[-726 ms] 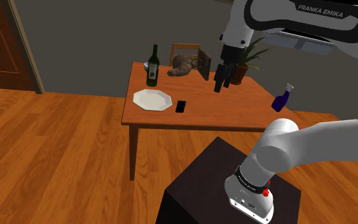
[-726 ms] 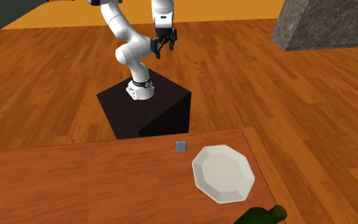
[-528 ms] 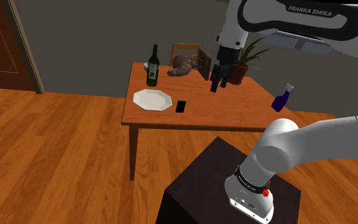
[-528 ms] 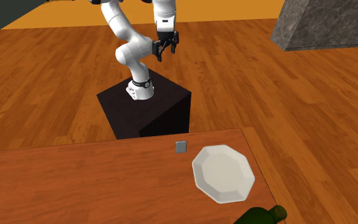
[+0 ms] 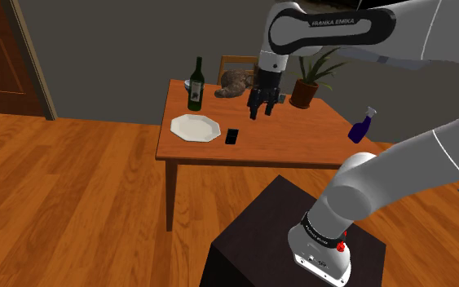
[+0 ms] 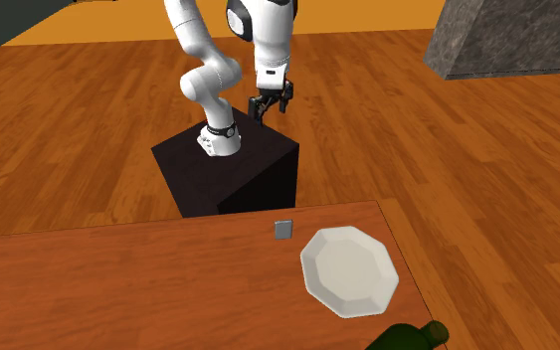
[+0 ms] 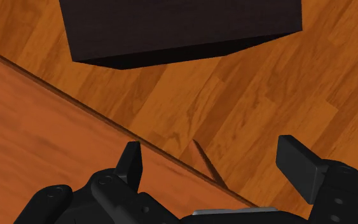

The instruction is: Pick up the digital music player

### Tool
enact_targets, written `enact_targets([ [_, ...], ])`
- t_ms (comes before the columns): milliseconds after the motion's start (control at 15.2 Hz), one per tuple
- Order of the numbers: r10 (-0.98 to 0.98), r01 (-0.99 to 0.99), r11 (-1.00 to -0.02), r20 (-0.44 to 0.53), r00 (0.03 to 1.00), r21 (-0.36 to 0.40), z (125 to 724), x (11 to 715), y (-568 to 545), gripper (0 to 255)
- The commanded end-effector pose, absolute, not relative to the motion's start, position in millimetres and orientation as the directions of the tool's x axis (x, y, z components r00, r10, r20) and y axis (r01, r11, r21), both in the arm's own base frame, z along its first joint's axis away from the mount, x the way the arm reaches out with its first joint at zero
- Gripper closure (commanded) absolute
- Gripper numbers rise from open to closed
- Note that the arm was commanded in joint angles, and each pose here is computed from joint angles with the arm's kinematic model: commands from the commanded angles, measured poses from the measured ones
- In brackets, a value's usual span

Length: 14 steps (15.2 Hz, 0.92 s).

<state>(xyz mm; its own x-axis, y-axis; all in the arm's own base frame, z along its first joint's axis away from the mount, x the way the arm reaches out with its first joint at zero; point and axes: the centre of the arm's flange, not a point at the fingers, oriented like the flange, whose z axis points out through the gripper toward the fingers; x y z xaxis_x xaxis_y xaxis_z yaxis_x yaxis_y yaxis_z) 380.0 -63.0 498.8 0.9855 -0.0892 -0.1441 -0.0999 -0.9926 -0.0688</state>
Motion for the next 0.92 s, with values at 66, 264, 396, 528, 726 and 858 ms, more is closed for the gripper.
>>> enact_targets([
  [66,-0.132,-0.144,-0.987,-0.157,0.979,-0.066,473,408,-79,0],
  [264,-0.174,-0.187,-0.98,-0.171,0.97,-0.063,449,437,-96,0],
  [396,-0.202,-0.216,-0.975,-0.18,0.963,-0.06,433,456,-108,0],
  [528,-0.23,-0.244,-0.968,-0.189,0.955,-0.058,416,474,-120,0],
  [726,-0.271,-0.286,-0.957,-0.202,0.941,-0.053,391,500,-140,0],
  [858,-0.298,-0.314,-0.948,-0.21,0.931,-0.05,374,516,-154,0],
])
